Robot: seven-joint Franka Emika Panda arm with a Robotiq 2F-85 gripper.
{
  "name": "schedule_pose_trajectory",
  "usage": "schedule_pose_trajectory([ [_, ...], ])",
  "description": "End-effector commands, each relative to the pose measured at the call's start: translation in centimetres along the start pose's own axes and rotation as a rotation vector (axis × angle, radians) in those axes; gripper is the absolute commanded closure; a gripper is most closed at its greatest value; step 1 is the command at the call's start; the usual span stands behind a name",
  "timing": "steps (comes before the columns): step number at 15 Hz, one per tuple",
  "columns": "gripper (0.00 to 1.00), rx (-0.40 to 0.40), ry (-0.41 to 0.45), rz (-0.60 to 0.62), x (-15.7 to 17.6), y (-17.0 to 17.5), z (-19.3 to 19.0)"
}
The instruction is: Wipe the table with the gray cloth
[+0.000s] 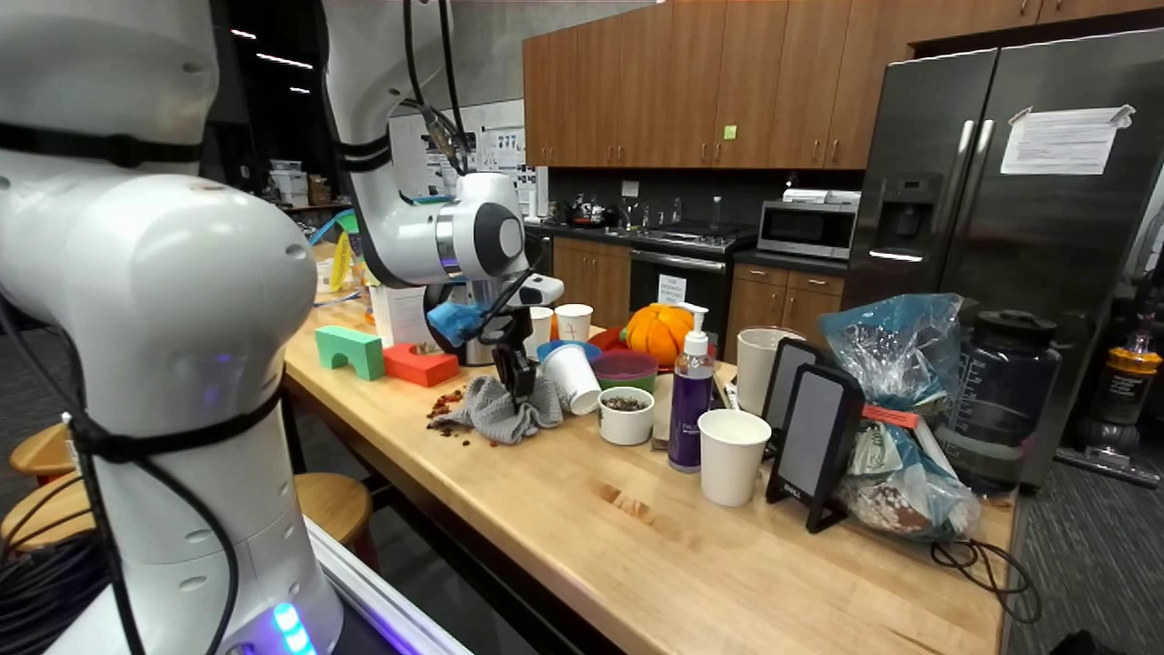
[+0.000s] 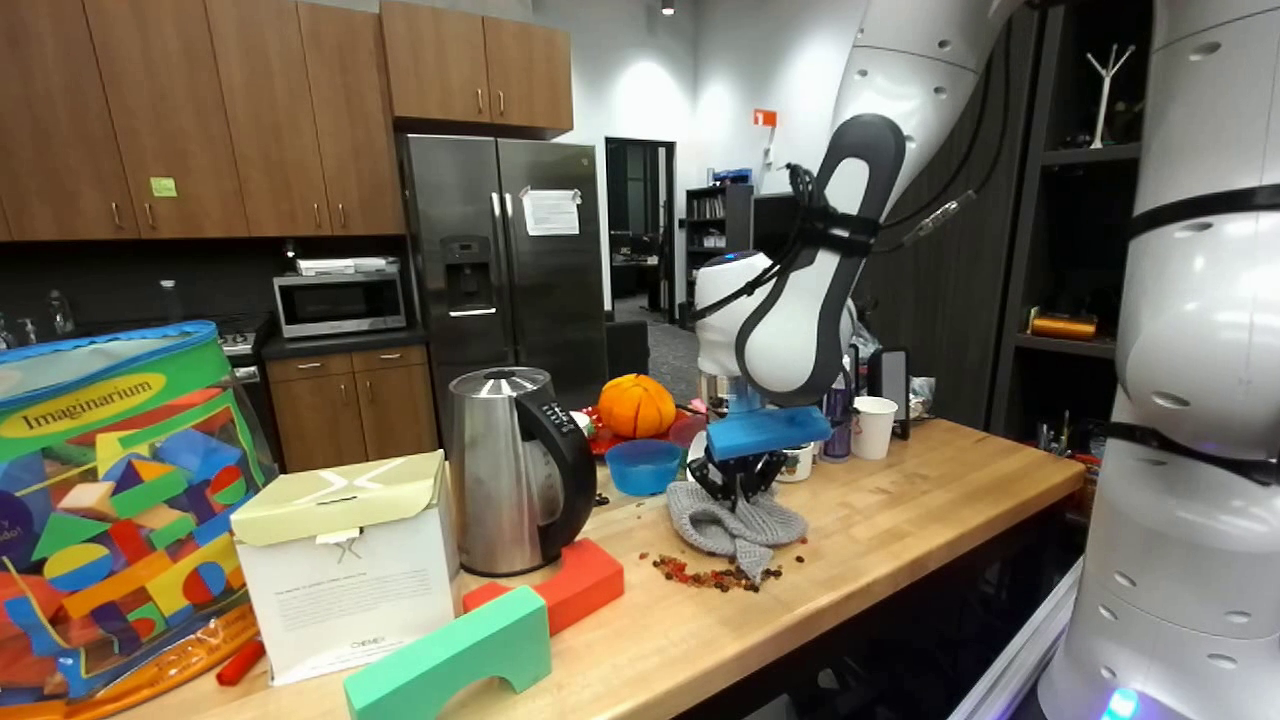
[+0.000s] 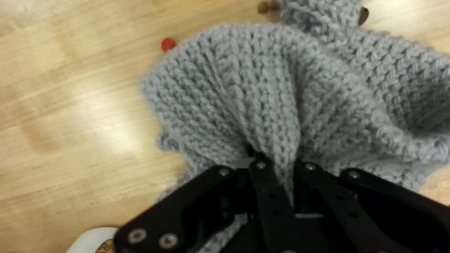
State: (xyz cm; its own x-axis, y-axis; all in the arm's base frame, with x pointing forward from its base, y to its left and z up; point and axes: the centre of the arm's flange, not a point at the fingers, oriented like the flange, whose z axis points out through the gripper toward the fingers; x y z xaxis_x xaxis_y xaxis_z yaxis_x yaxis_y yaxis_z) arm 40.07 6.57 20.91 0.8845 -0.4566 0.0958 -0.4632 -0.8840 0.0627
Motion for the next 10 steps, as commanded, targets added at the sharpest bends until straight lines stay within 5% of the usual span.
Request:
schedule_pose_trajectory([
  [1, 0.97, -0.063, -0.039, -0.081, -2.9, -4.3, 4.0],
  [6, 0.97, -0.103, 0.003, -0.181, -4.3, -8.4, 3.0],
  [10, 0.97, -0.118, -0.003, -0.162, -3.5, -8.3, 2.9],
])
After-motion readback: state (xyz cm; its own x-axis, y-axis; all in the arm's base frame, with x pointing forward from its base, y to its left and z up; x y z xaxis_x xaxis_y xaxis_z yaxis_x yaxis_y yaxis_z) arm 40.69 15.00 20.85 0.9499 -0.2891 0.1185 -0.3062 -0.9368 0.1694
